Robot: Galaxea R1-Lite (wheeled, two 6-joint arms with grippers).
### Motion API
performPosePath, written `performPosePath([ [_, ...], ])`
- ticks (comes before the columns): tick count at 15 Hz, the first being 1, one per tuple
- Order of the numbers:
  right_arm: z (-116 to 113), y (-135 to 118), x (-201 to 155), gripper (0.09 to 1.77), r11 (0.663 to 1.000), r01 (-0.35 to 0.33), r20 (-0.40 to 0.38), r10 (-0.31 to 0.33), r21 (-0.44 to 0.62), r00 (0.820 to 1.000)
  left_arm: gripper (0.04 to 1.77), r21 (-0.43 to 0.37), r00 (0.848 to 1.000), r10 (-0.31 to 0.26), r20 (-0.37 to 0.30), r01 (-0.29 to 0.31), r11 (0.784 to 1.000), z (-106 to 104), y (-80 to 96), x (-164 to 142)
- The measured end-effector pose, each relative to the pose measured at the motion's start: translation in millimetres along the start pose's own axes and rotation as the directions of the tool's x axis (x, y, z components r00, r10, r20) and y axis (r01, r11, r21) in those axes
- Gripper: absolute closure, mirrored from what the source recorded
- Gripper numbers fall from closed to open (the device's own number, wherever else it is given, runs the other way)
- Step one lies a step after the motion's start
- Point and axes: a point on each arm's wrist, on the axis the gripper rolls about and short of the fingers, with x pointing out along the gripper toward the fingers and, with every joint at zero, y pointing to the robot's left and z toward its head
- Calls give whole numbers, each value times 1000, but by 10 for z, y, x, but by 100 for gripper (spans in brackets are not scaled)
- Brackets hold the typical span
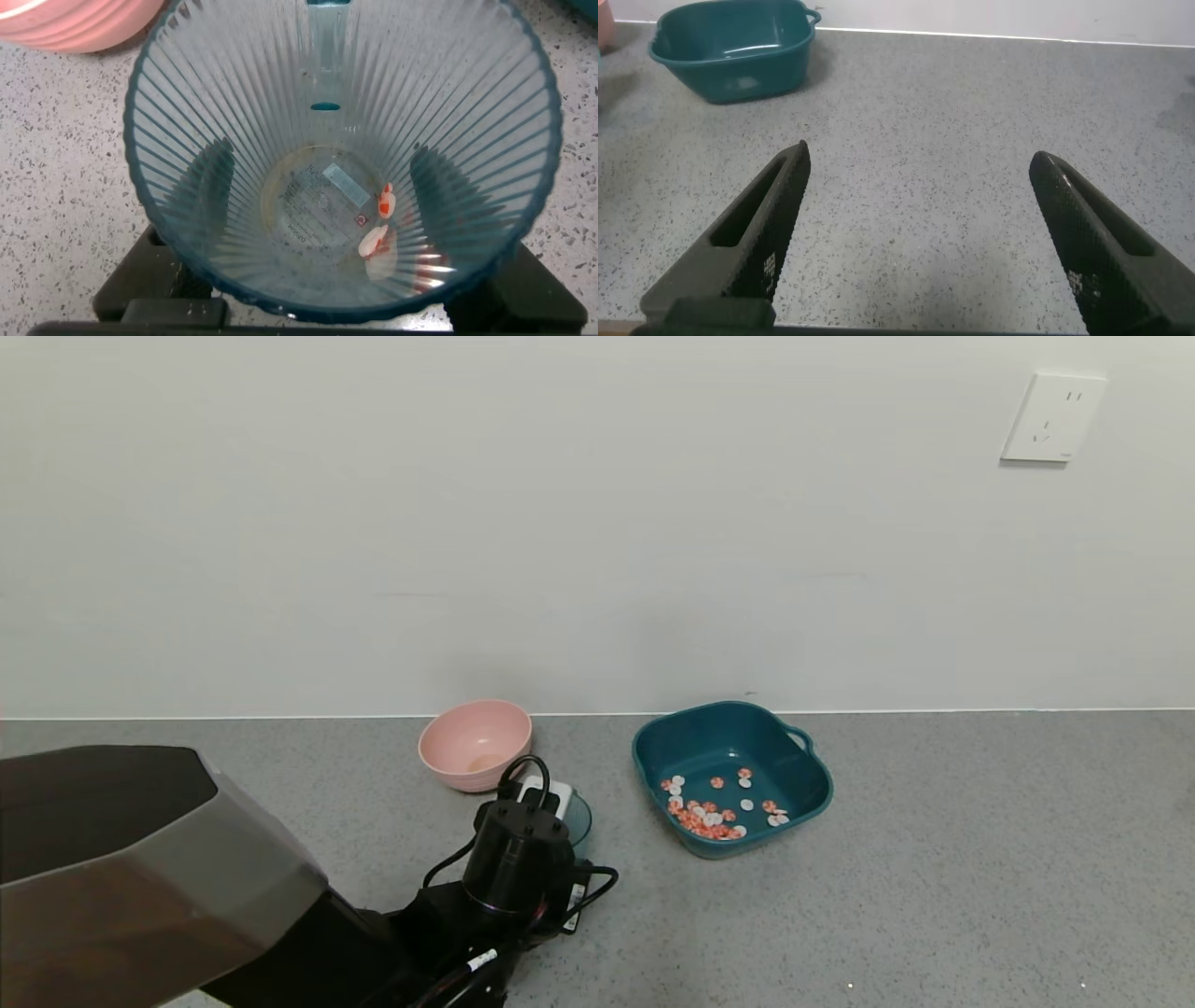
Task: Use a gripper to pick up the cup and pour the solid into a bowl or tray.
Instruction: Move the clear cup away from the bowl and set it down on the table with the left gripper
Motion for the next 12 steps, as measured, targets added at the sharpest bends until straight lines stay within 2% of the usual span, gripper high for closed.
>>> performPosePath([
  [2,0,0,0,15,1000,0,0,0,0,1000,50,1,1000,0,-2,0,1000,-6,-3,6],
  [6,-1,0,0,15,1000,0,0,0,0,1000,31,-1,1000,0,0,0,1000,-3,-6,11],
  [12,0,0,0,15,1000,0,0,0,0,1000,20,2,1000,2,-3,-2,1000,-11,-1,6],
])
